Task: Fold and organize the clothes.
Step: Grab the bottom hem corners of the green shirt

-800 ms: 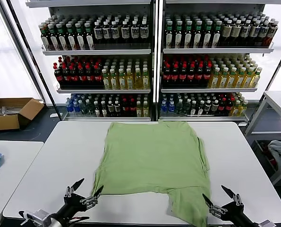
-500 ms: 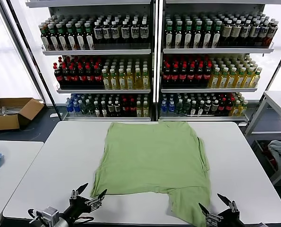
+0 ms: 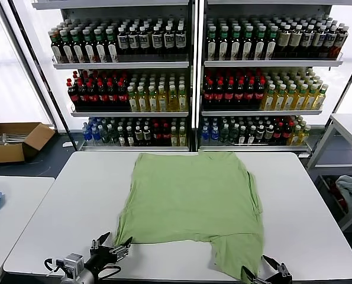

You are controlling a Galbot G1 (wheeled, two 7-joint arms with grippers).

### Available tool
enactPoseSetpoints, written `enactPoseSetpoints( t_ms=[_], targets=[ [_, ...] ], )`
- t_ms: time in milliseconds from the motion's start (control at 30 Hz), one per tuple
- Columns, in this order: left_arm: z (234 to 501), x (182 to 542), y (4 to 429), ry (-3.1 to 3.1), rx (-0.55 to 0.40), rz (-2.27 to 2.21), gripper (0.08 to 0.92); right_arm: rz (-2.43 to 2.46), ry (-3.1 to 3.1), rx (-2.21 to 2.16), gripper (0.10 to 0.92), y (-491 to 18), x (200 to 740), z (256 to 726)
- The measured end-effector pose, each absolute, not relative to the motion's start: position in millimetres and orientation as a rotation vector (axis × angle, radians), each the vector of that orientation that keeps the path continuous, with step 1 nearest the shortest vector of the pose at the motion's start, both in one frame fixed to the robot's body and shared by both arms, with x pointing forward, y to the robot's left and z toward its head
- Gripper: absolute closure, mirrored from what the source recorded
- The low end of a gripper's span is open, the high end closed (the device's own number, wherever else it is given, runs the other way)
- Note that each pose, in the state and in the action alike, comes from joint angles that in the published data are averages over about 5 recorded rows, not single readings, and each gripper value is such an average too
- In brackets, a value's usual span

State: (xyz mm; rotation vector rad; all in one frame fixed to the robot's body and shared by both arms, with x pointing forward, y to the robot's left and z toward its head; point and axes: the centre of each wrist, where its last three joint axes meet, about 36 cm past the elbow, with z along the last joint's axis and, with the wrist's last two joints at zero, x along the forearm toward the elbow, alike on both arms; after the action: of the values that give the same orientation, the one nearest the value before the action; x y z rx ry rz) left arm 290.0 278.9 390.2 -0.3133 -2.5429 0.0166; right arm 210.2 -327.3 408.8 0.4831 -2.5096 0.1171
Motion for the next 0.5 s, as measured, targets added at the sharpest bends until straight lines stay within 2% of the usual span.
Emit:
enactPoseSetpoints(
  t_ms=[367,500],
  targets=[
    [386.7,285.5,270.3,-2.554,-0.310,-0.006,0.680,0.078,-2.529,0.494,0.851,-323.1,207.8,401.9],
    [386.4,282.0,267.0,-2.566,-0.316,-0.016,0.793,0.072,-2.552,0.501,0.916,-323.3,207.5,399.6]
  ],
)
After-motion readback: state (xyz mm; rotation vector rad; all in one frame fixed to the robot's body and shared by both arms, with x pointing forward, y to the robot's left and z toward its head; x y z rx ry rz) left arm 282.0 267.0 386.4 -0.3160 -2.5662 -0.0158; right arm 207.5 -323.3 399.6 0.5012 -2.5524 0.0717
